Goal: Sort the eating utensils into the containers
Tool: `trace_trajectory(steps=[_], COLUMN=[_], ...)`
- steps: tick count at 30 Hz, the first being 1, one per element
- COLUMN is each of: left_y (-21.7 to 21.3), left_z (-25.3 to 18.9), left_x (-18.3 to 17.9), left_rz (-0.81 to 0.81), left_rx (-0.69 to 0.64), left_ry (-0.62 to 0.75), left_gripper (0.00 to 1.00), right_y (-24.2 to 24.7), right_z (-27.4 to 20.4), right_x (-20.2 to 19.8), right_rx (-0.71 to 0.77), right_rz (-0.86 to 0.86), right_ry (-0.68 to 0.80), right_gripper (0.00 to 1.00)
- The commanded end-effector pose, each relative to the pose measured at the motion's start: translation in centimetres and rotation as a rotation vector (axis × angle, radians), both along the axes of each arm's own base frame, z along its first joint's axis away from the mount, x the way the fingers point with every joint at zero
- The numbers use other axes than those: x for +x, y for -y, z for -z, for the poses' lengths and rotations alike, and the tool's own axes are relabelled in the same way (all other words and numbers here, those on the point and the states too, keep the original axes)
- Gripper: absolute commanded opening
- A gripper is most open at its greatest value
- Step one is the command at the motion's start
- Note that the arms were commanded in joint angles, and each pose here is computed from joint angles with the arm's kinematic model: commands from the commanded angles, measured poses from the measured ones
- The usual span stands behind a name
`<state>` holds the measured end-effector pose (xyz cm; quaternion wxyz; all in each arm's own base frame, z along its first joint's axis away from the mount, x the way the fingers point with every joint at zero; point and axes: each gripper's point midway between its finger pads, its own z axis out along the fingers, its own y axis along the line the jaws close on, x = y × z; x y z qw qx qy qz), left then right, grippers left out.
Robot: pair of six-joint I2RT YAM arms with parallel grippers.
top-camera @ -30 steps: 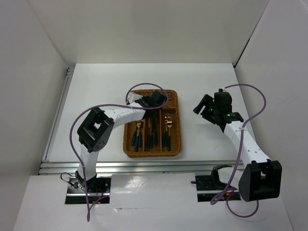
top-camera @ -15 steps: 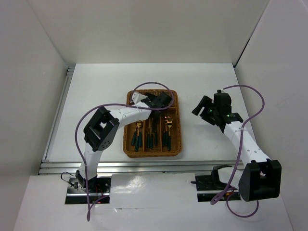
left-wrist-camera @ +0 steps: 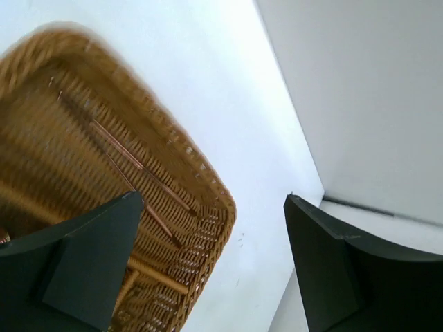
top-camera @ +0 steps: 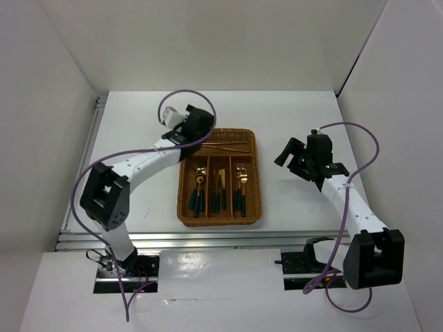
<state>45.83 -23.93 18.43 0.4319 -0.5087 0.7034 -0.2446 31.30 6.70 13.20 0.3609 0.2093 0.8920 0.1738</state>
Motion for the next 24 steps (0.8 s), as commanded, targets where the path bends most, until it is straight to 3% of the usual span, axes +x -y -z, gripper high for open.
trace_trajectory(steps=[1,5,6,10,12,15,20,24], left_y=[0.6,-0.5,-1.7,-5.6,-5.7,-6.9,-7.8,-9.3], left_z=[-6.0,-5.6,-3.8,-2.8,-4.2,-3.3,-4.8,-4.6], left_x=[1.2,-0.2,-1.2,-2.7,-3.9,-6.0,-9.2,-10.3], left_rz=[0.371,0.62,0.658,0.686,0.753,0.788,0.819,0.742], left_rx=[0.15,0.362,0.41,0.547,0.573,0.623,0.66,0.669], left_ry=[0.137,0.049,-0.043,-0.12,-0.046,-0.054,0.057,0.075], left_gripper=[1.0,1.0,1.0,1.0,1.0,1.0,1.0,0.98], right_y=[-0.4,-0.6,-0.2,0.4,0.1,-0.1,0.7,1.1], right_z=[-2.4,-3.0,-3.1,-5.2,-6.2,-7.5,-7.6,-7.8], right_x=[2.0,3.2,3.5,5.7,6.2,7.0,7.6,7.7], right_rx=[0.006,-0.006,-0.027,-0.07,-0.076,-0.1,-0.111,-0.122], right_rz=[-0.023,-0.045,-0.039,-0.026,-0.054,-0.091,-0.035,-0.013], right_ry=[0.11,0.124,0.129,0.203,0.243,0.307,0.328,0.365], right_gripper=[0.94,1.0,1.0,1.0,1.0,1.0,1.0,1.0])
